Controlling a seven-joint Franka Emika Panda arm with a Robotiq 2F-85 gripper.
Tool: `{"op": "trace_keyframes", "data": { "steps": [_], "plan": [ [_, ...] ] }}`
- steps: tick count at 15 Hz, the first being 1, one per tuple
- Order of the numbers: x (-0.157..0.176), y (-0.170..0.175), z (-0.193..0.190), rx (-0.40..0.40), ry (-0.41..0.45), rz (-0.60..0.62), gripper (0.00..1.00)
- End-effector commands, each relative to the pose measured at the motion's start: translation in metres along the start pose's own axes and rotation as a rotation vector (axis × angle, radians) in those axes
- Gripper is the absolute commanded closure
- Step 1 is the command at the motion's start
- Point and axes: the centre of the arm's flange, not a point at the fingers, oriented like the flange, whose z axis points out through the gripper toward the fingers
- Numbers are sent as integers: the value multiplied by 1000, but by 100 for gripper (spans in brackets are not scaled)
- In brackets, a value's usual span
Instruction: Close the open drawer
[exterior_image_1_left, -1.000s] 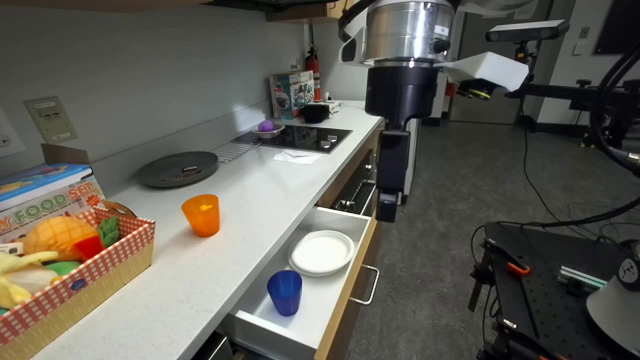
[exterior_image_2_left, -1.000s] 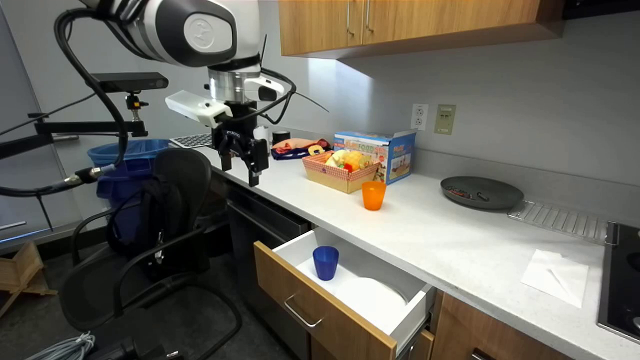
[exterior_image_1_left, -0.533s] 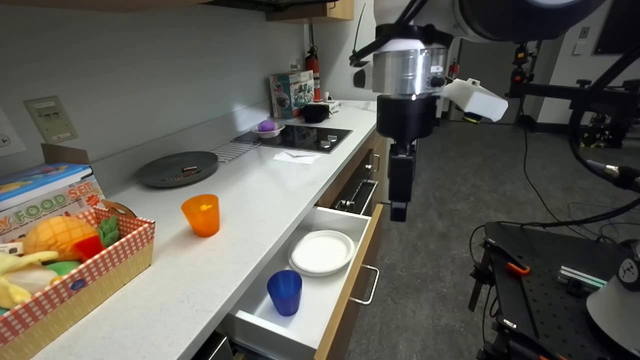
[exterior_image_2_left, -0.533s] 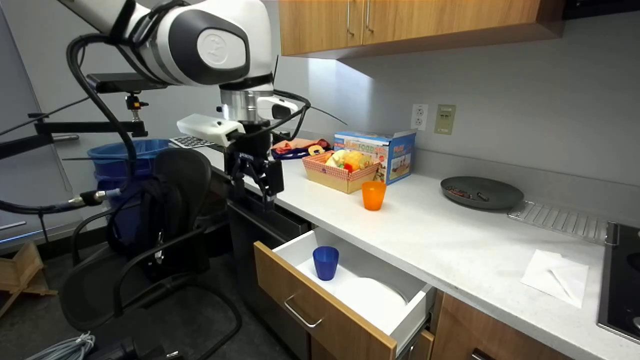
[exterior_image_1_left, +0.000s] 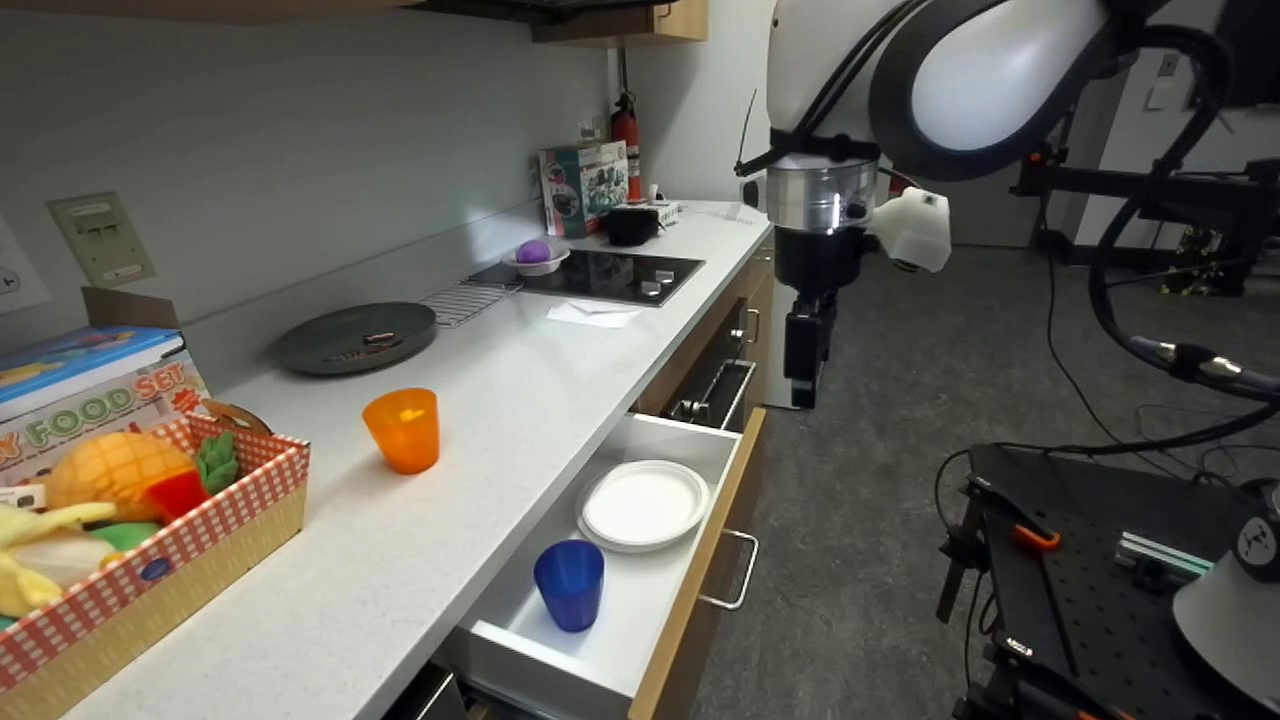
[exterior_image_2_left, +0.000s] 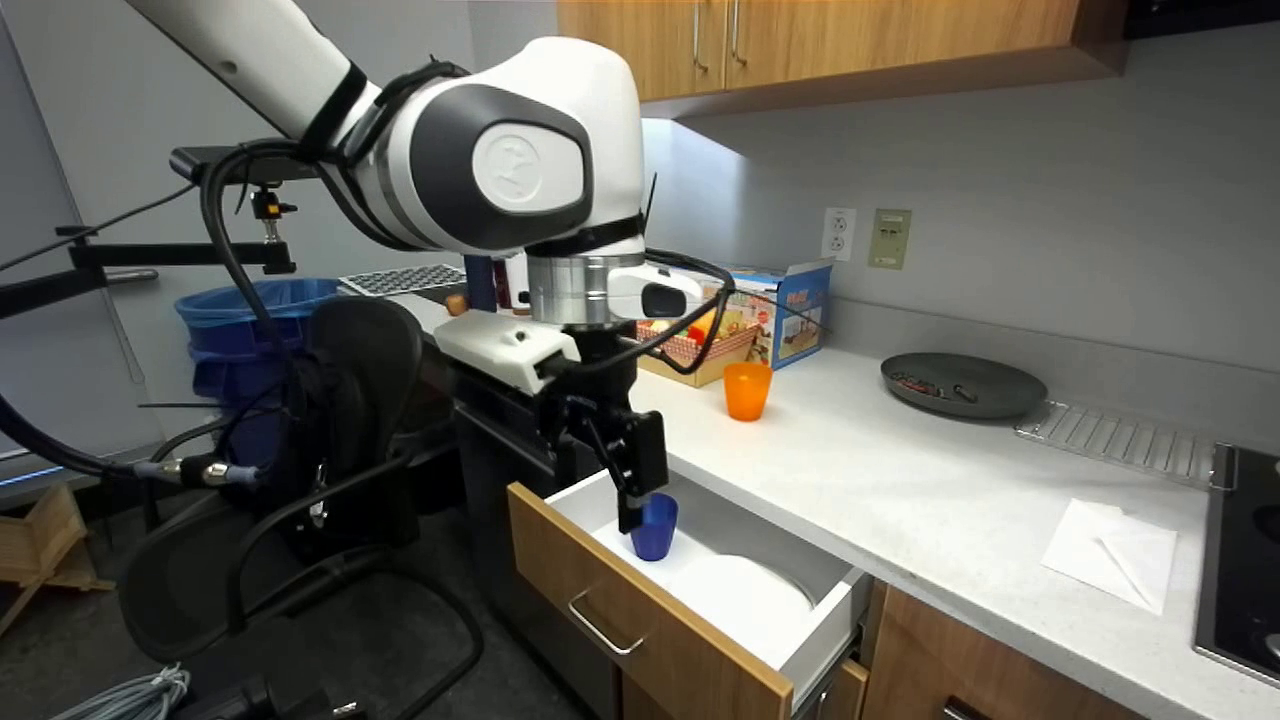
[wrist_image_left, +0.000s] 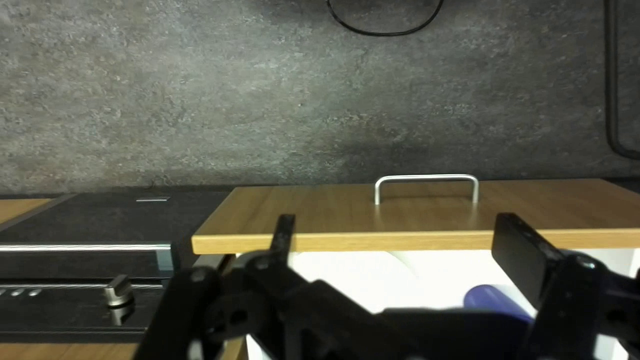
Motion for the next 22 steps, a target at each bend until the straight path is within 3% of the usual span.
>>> {"op": "trace_keyframes", "data": {
  "steps": [1,11,18,22],
  "plan": [
    [9,30,32,-11,18,30,0],
    [4,26,27,-1,-3,49,0],
    [-5,-2,74,137,-24,80,0],
    [-8,-12,114,166,-14,54,0]
  ]
}}
